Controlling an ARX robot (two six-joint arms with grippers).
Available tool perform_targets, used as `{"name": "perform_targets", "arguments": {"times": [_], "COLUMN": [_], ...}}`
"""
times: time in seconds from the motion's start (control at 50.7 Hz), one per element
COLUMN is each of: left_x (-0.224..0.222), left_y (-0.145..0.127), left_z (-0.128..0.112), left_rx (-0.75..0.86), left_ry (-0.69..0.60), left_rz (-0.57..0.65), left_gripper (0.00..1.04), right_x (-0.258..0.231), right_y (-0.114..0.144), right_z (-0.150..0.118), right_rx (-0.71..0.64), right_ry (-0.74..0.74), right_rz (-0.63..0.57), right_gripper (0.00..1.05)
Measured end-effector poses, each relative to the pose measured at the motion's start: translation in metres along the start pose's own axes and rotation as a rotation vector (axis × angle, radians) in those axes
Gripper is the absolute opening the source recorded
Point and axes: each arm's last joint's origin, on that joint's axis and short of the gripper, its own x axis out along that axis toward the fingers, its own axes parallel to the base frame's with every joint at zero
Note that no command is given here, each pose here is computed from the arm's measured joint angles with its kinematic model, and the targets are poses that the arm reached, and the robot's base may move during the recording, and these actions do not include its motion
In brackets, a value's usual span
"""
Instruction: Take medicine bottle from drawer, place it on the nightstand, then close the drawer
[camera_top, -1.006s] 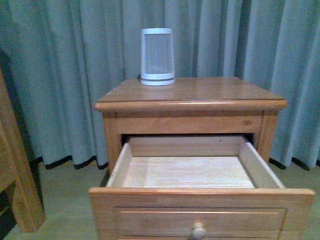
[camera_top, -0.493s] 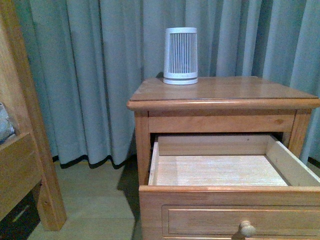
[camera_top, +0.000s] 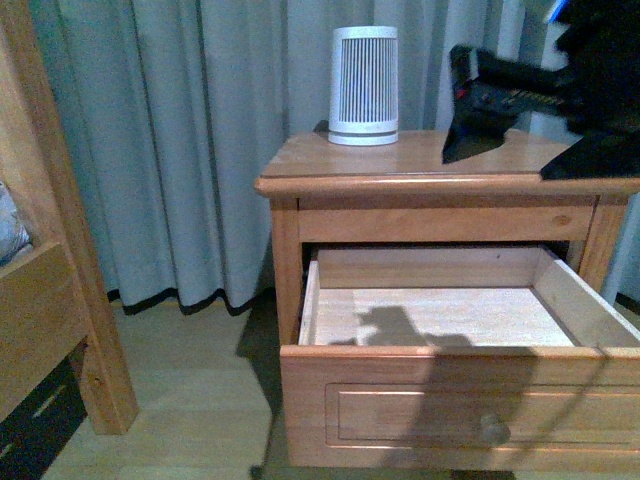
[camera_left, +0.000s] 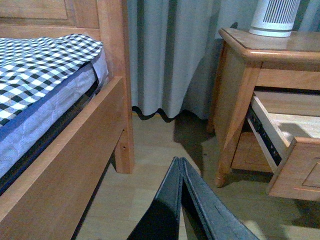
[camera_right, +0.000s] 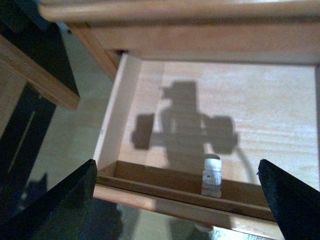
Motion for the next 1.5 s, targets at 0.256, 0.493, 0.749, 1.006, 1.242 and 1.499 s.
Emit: {"name": "perform_targets", "arguments": {"times": [0.256, 0.493, 0.749, 1.006, 1.242, 1.499], "left_x": [0.0, 0.0, 0.0, 0.0, 0.0, 0.0], "left_y": [0.0, 0.0, 0.0, 0.0, 0.0, 0.0], "left_z": [0.0, 0.0, 0.0, 0.0, 0.0, 0.0], "left_rx": [0.0, 0.0, 0.002, 0.002, 0.002, 0.002], "left_ry": [0.0, 0.0, 0.0, 0.0, 0.0, 0.0], "left_rz": [0.0, 0.0, 0.0, 0.0, 0.0, 0.0], "left_gripper": [0.4, 0.79, 0.98, 0.98, 0.98, 0.98], "right_x": [0.101, 0.15, 0.182, 0.195, 0.2, 0.205], "right_y": [-0.009, -0.017, -0.026, -0.027, -0.023, -0.029], "right_z": [0.003, -0.017, -0.047, -0.061, -0.071, -0.073], "right_rx": [0.025, 0.015, -0.005, -0.003, 0.0, 0.03], "right_ry": [0.246, 0.355, 0.469, 0.517, 0.56, 0.569], "right_rz": [-0.177, -0.228, -0.269, -0.246, -0.223, -0.216], "right_gripper": [0.98, 0.98, 0.98, 0.98, 0.63, 0.28]}}
